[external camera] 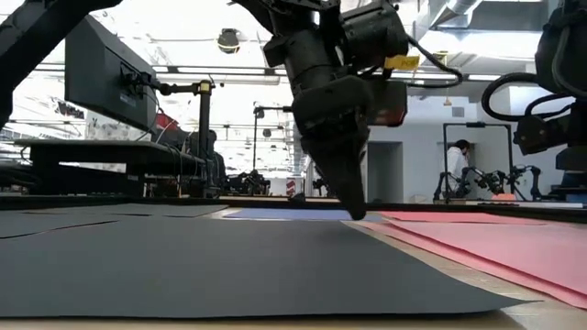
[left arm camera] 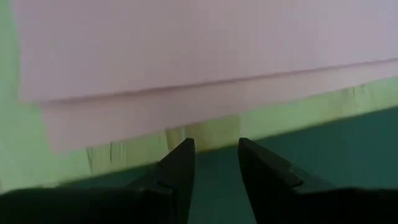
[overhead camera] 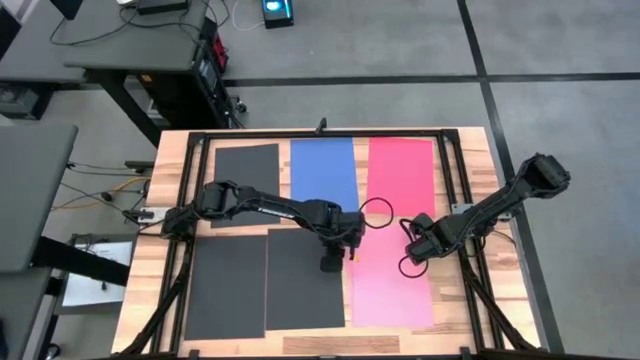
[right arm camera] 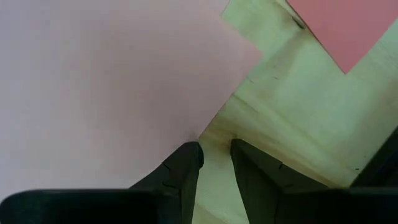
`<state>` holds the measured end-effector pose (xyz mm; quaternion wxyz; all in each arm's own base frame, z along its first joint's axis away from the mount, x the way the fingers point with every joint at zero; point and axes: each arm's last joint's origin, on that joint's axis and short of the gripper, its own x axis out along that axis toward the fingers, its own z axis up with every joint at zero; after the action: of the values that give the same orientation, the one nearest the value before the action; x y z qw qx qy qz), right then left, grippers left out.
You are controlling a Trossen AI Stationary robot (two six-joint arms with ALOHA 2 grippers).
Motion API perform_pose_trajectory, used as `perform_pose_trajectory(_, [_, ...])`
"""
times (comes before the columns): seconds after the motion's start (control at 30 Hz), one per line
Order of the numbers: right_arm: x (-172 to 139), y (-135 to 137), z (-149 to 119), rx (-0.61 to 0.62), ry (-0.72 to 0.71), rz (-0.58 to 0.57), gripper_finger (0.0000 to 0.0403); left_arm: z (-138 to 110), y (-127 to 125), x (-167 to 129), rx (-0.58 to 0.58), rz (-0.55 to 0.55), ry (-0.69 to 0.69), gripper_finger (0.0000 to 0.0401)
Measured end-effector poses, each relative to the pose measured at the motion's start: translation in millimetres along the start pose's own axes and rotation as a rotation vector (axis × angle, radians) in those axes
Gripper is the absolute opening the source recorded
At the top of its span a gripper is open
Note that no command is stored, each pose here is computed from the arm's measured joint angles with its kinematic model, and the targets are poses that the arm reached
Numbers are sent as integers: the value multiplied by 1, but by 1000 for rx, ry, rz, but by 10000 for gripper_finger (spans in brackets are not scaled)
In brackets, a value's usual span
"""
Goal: Organize paper
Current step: Stack the pink paper on top of the pink paper
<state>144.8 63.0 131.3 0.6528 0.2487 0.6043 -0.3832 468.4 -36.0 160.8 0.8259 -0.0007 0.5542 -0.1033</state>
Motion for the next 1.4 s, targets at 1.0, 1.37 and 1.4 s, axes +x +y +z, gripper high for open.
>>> perform_pose_trajectory(1.0, [0, 2, 0, -1, 3, 20, 91, -5, 2, 14, -7, -31, -69, 109])
perform_pose_trajectory(1.37, [1, 1, 10, 4, 1, 32, 91, -3, 2, 14, -7, -30, -89, 109])
perform_pose_trajectory(1.4, [2, 1, 11, 2, 1, 35, 91, -3, 2, 14, -7, -29, -93, 109])
